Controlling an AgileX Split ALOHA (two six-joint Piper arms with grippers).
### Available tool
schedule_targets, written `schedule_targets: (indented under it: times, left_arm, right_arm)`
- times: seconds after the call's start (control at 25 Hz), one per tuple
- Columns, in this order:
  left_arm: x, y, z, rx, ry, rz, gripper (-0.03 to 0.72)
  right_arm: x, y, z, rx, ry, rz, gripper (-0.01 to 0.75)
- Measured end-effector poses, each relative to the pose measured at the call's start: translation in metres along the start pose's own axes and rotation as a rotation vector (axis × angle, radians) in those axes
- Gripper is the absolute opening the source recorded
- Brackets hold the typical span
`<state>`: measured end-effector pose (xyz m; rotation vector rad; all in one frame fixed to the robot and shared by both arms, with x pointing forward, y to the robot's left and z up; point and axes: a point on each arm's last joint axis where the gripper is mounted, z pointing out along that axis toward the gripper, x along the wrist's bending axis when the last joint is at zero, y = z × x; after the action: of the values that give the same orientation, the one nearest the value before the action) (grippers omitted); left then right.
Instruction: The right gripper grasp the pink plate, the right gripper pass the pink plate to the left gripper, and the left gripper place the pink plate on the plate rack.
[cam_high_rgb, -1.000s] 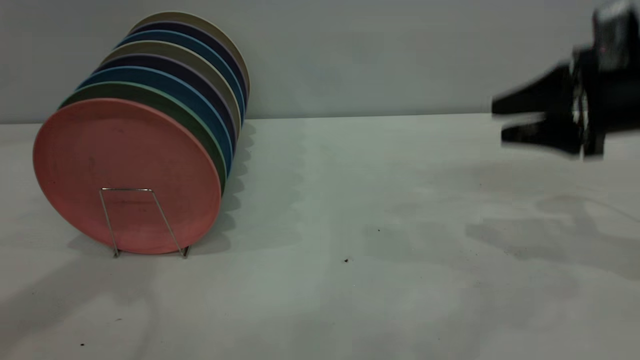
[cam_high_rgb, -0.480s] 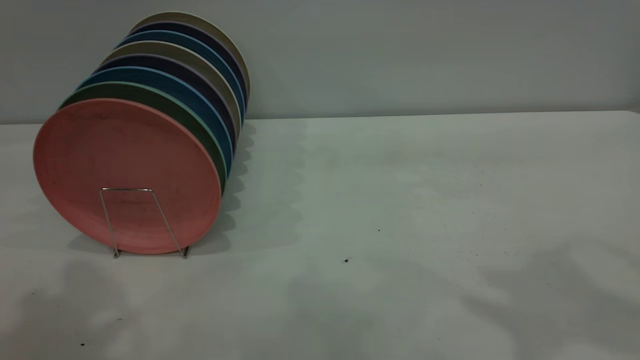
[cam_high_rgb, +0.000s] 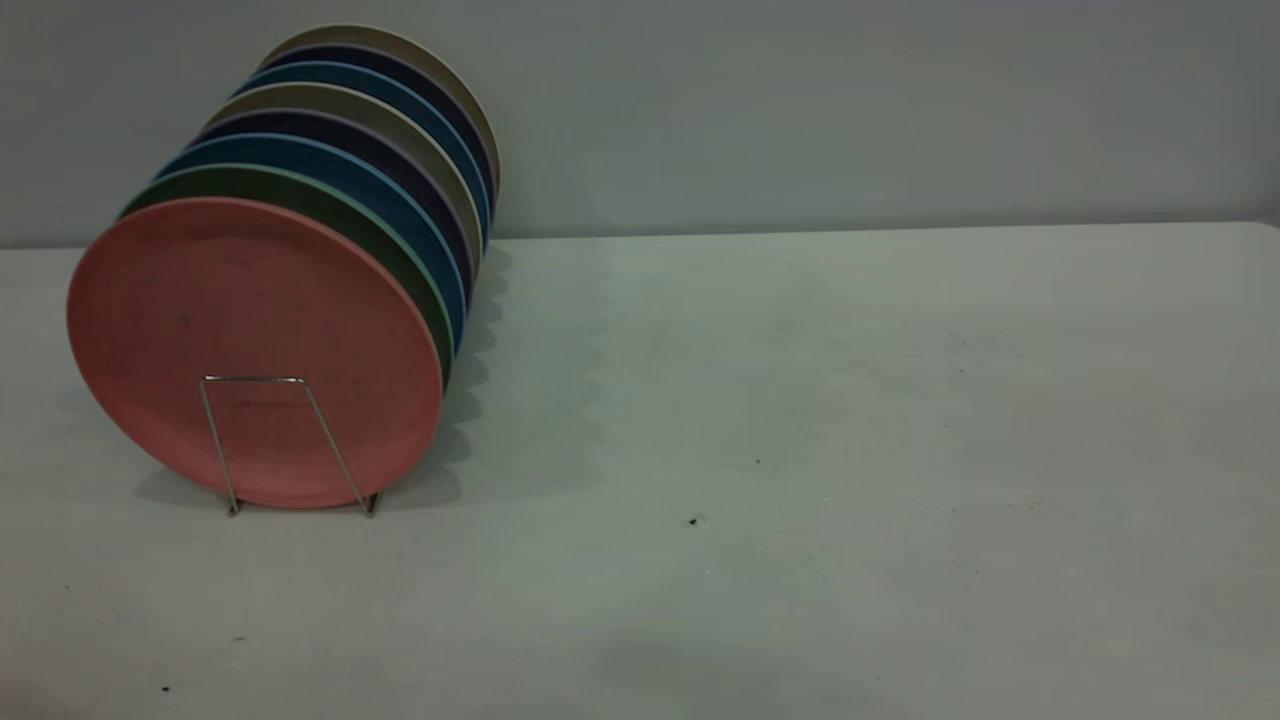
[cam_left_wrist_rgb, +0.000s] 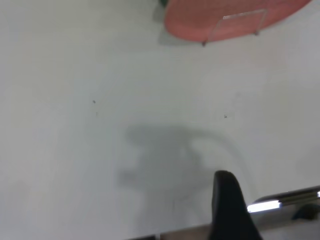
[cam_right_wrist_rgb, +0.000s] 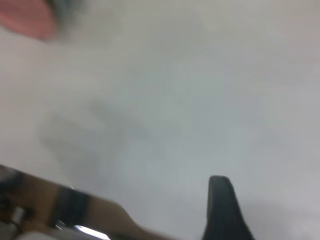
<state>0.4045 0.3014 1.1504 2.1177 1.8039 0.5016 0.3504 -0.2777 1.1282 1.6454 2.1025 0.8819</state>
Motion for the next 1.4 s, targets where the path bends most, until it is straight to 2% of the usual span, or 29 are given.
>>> schedule_targets:
  times: [0.2, 0.36, 0.52, 0.72, 0.92, 1.08, 1.28, 1.4]
  left_arm:
    - [-0.002, -0.008, -0.012, -0.047, 0.002, -0.062, 0.473]
    - [-0.009, -0.023, -0.01, -0.044, -0.046, -0.085, 0.473]
    - [-0.016, -0.054, 0.002, -0.011, -0.077, -0.077, 0.473]
    - [-0.024, -0.104, 0.016, -0.004, -0.079, -0.066, 0.473]
    - [-0.031, -0.145, 0.028, -0.04, -0.074, -0.057, 0.547]
    - [-0.034, -0.162, 0.037, -0.092, -0.074, -0.058, 0.6]
    - [-0.037, -0.174, 0.042, -0.12, -0.08, -0.044, 0.589]
    - [-0.034, -0.176, 0.041, -0.129, -0.036, -0.024, 0.566]
  right_arm:
    - [-0.008, -0.066, 0.03, 0.109, -0.101, 0.067, 0.493]
    - [-0.012, -0.099, 0.043, 0.153, -0.163, 0.076, 0.493]
    - [-0.012, -0.105, 0.041, 0.15, -0.196, 0.062, 0.493]
    - [-0.009, -0.108, 0.038, 0.127, -0.182, 0.03, 0.493]
    - [-0.007, -0.111, 0.033, 0.086, -0.182, 0.026, 0.493]
    - [-0.006, -0.112, 0.031, 0.064, -0.177, 0.028, 0.493]
    - [-0.006, -0.112, 0.03, 0.062, -0.174, 0.029, 0.493]
    - [-0.006, -0.112, 0.03, 0.062, -0.174, 0.029, 0.493]
